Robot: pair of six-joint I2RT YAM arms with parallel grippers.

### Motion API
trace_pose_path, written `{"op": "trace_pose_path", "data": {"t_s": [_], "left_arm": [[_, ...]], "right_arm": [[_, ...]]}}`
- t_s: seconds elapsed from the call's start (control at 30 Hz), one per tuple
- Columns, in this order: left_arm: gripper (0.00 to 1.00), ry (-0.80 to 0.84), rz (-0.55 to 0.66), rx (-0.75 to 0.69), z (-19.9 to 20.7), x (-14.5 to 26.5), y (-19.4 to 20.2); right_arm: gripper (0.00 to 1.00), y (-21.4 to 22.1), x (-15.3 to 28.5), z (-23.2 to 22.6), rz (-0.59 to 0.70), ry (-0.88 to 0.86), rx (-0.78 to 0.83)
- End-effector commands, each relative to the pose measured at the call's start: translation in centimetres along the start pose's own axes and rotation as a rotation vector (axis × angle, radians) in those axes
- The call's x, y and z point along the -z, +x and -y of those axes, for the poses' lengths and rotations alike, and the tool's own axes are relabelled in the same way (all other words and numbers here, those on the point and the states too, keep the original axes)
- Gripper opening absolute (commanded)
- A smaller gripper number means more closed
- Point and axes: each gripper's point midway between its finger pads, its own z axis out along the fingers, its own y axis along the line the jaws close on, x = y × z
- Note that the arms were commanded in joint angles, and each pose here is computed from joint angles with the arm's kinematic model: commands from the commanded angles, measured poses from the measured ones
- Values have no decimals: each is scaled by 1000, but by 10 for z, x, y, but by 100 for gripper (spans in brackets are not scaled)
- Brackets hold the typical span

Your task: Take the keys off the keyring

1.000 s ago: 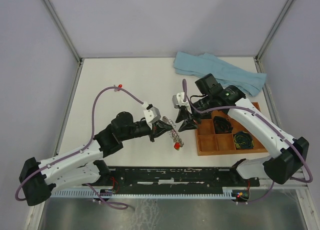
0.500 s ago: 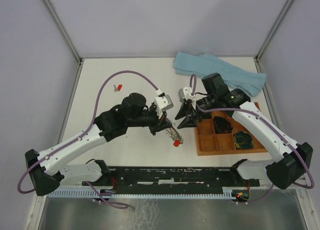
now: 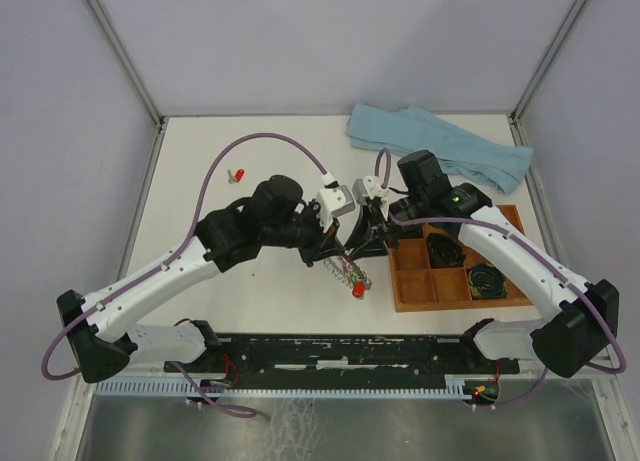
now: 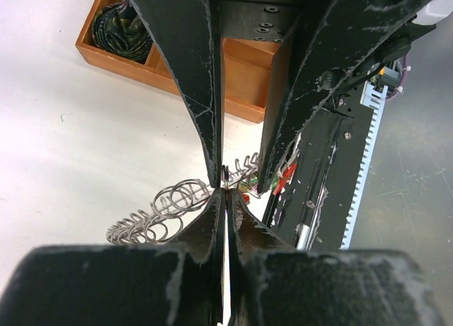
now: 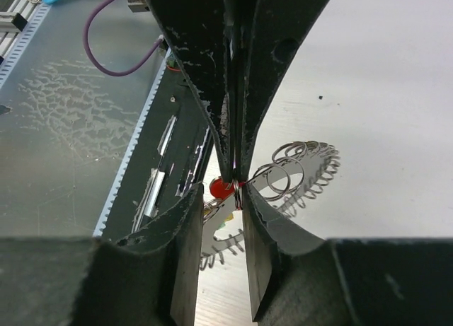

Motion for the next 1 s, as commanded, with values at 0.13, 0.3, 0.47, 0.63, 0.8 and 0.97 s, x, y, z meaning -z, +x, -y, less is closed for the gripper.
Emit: {"op": "trace_pose_path", "data": {"t_s": [0.13, 0.3, 0.47, 0.63, 0.8, 0.97], "left_arm": [[3, 41, 83, -84, 7, 13, -35], [3, 57, 74, -83, 8, 10, -36], [3, 59, 95, -84, 10, 12, -41], [23, 28, 239, -68, 12, 31, -61], [44, 0, 461, -21, 19, 60, -61], [48, 15, 692, 63, 22, 71, -34]], "right_arm": [[29, -8, -3, -2, 21, -19, 50], [11, -12, -2, -8, 35, -43, 61], [1, -13, -1, -14, 33, -65, 86], [1, -19, 2, -19, 53, -84, 92], [1, -24, 4, -22, 80, -102, 86], [1, -25, 3, -23, 88, -114, 75]]}}
